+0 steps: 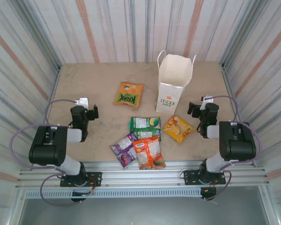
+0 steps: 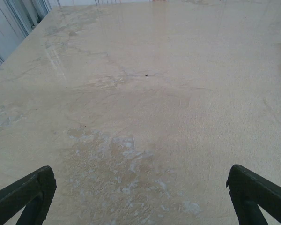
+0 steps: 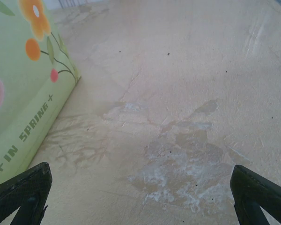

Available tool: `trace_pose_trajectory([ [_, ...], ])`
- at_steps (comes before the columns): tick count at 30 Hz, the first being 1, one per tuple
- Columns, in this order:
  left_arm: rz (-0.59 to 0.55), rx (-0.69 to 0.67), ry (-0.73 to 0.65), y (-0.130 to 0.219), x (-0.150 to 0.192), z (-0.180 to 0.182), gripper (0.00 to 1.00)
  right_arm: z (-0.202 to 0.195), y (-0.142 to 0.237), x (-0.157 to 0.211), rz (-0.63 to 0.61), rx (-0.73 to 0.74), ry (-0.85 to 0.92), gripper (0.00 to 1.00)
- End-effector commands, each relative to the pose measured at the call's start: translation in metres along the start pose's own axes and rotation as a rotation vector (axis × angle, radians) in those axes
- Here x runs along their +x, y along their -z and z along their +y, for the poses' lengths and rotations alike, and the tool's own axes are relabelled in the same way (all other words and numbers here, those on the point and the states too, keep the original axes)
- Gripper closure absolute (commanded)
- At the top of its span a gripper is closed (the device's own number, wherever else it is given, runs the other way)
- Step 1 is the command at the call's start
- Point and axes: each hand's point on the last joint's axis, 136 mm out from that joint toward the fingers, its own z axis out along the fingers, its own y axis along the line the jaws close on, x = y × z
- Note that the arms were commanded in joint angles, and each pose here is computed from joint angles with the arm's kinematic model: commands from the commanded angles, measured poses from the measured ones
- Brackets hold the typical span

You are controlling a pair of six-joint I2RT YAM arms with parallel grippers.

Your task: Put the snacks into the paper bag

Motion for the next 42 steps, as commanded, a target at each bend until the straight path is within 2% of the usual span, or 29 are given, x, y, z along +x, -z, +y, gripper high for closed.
trace_pose_trajectory([
  [1,-0.032,-0.017,0.009,0.0,-0.013,0.003,0.01,0.001,0.0,-0.007,-0.018,0.003,0.033,0.01],
  [20,-0.034,-0.017,0.01,0.001,-0.012,0.002,0.01,0.001,0.0,-0.007,-0.016,0.0,0.032,0.01],
  [24,-0.032,0.009,-0.029,0.006,-0.023,-0.006,0.03,0.008,0.006,-0.021,-0.023,-0.029,0.043,0.01],
  [29,0.021,0.035,-0.058,0.027,-0.059,-0.014,0.07,0.022,0.035,-0.05,0.109,-0.071,-0.008,0.01],
  [33,0.092,0.066,0.008,0.059,-0.094,-0.016,0.13,0.038,0.074,-0.079,0.147,-0.132,-0.067,0.01],
  [36,0.125,0.148,0.043,0.085,-0.122,-0.026,0.21,0.05,0.103,-0.104,0.165,-0.165,-0.114,0.01],
  [42,0.23,0.22,0.074,0.125,-0.158,-0.044,0.32,0.073,0.159,-0.155,0.249,-0.184,-0.175,0.01],
])
